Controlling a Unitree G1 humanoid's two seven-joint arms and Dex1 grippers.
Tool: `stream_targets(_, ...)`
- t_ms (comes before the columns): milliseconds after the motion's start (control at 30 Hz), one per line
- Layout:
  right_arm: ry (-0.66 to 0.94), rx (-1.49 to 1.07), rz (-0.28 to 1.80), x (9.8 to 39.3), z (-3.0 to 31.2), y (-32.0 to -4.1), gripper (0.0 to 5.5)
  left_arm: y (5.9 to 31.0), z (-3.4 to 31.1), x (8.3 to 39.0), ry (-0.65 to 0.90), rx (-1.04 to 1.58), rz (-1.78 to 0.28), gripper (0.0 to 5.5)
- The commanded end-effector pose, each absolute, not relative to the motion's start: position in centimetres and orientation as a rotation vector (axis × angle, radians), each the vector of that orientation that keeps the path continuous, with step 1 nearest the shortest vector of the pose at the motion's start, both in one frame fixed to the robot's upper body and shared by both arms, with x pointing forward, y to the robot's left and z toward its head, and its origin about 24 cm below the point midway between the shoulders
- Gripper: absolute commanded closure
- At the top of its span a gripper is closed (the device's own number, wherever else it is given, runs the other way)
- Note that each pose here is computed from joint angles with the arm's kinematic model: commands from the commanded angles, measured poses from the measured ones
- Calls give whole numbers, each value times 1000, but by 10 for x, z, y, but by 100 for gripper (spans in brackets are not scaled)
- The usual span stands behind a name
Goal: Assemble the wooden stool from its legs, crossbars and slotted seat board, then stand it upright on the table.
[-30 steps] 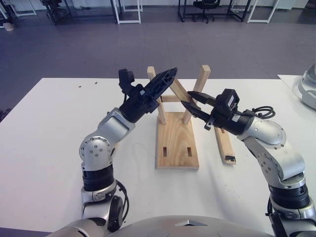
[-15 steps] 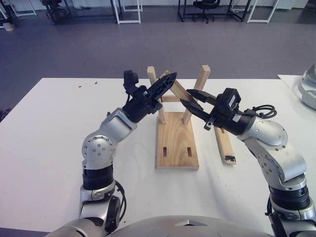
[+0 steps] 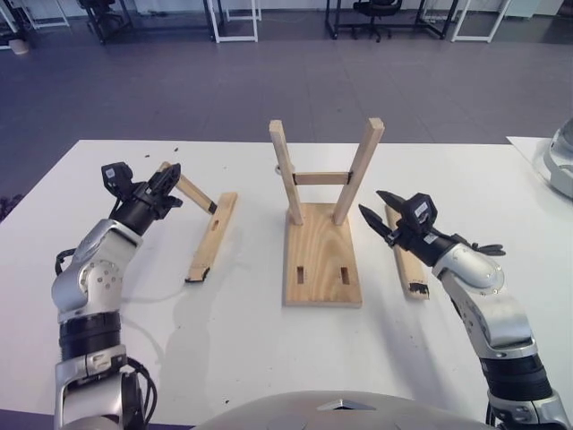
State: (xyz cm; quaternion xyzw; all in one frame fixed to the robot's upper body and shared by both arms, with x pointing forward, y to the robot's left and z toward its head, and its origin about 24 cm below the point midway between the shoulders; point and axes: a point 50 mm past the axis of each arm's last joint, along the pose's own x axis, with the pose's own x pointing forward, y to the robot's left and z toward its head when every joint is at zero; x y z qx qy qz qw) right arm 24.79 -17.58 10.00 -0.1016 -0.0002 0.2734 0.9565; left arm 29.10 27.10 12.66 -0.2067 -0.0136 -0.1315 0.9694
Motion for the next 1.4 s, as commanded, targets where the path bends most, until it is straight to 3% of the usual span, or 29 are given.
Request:
stream_targets(33,50,-196,431,249,82,-198,311,279,105,292,28,-431,-209,510)
stream_targets(533,79,-184,418,243,67,-198,311,279,89,287,102,-524,-171,510)
stream_targets(967,87,-197,440,240,66,-194,311,281,84,280,183,-303,-114,510)
stream_targets(1133,88,-225,450,240,67,-193,311,271,70,276,287,-184,-128,510)
stream_targets(1400,83,-269,471,242,68,-190,311,263,20,254,468,-6,-238,510)
